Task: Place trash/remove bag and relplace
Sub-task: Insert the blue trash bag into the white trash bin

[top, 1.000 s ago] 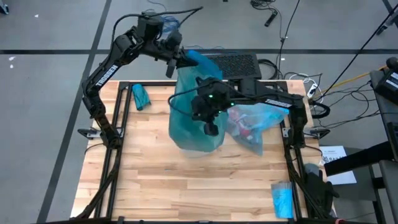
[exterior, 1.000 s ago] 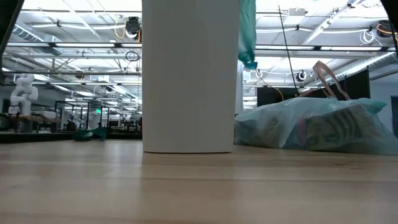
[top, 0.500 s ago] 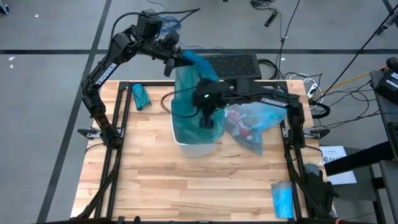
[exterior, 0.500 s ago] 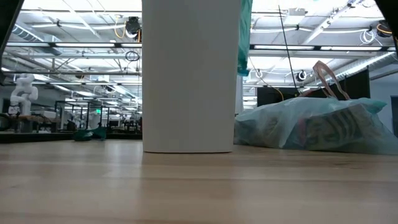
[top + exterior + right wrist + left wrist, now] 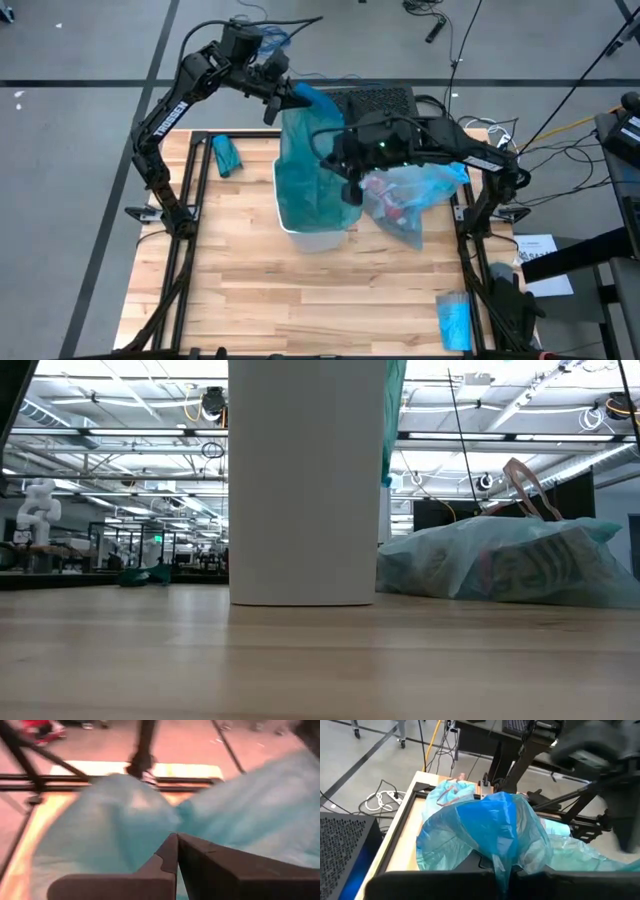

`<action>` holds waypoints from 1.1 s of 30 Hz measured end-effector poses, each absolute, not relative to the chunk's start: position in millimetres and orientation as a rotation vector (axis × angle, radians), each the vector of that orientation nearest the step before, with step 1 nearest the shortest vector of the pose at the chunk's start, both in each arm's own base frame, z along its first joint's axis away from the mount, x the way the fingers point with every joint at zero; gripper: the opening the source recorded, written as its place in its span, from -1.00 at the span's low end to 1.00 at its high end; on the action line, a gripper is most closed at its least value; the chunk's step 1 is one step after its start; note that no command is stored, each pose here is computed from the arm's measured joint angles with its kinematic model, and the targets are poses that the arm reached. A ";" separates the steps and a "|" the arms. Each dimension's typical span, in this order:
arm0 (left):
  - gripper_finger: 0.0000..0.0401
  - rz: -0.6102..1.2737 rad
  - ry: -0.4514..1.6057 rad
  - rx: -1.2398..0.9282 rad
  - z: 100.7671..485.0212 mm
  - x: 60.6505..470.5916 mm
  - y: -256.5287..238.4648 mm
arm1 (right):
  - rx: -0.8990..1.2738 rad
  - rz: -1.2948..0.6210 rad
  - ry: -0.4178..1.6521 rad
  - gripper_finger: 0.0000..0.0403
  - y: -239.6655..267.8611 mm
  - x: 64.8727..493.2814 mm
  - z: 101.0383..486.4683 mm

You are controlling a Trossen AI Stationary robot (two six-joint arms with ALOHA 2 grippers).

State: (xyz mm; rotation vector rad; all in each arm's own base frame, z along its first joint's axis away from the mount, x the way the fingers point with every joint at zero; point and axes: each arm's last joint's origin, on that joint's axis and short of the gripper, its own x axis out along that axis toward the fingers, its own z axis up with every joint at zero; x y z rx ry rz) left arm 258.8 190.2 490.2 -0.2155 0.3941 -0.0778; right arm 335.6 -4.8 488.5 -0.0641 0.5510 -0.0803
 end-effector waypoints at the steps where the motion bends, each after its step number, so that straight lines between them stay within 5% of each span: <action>1: -1.00 -0.077 0.394 -0.215 490.2 258.8 190.3 | -0.068 -0.040 0.537 -1.00 -0.8 335.9 489.9; 12: -1.00 -0.064 0.413 -0.226 482.8 266.2 196.9 | -0.070 0.232 0.662 -1.00 11.9 365.2 456.7; 33: -1.00 -0.063 0.441 -0.268 480.0 265.2 195.5 | 0.017 0.145 1.061 -1.00 -25.3 447.0 331.8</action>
